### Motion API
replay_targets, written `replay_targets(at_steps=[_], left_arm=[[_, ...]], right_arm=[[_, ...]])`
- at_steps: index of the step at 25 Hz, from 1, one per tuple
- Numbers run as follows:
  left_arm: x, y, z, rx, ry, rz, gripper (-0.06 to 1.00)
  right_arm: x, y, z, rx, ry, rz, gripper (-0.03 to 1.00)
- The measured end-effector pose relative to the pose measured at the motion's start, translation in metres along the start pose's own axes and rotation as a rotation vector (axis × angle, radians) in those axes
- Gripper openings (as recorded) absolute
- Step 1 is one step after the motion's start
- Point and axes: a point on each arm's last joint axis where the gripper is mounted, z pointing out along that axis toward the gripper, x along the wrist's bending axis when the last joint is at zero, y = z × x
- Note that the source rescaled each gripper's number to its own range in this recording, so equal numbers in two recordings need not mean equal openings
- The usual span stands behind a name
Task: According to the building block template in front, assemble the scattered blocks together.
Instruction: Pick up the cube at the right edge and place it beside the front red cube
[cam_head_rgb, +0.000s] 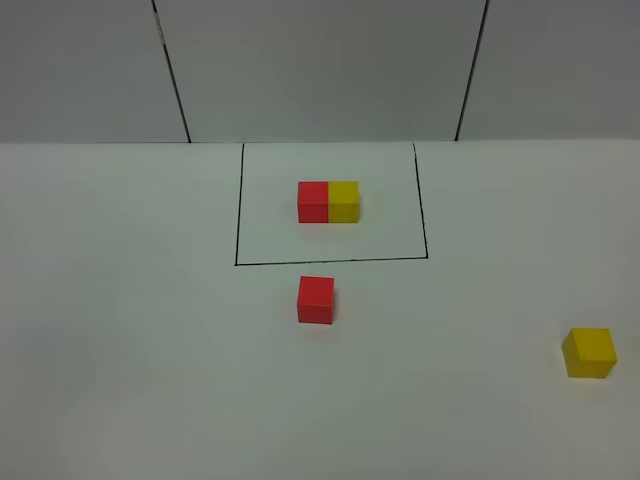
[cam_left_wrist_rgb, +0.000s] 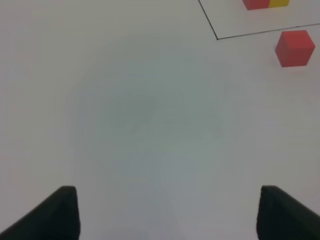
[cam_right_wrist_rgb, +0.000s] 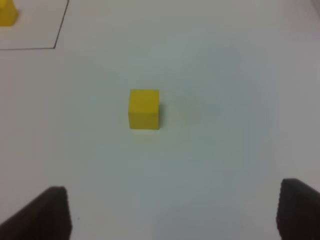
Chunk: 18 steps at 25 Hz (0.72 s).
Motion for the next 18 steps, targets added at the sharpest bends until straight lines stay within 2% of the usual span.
replay_targets(at_steps=[18], left_arm=[[0.0,0.0,0.0,0.0,0.0,-0.002,0.62]], right_arm=[[0.0,0.0,0.0,0.0,0.0,0.0,0.79]])
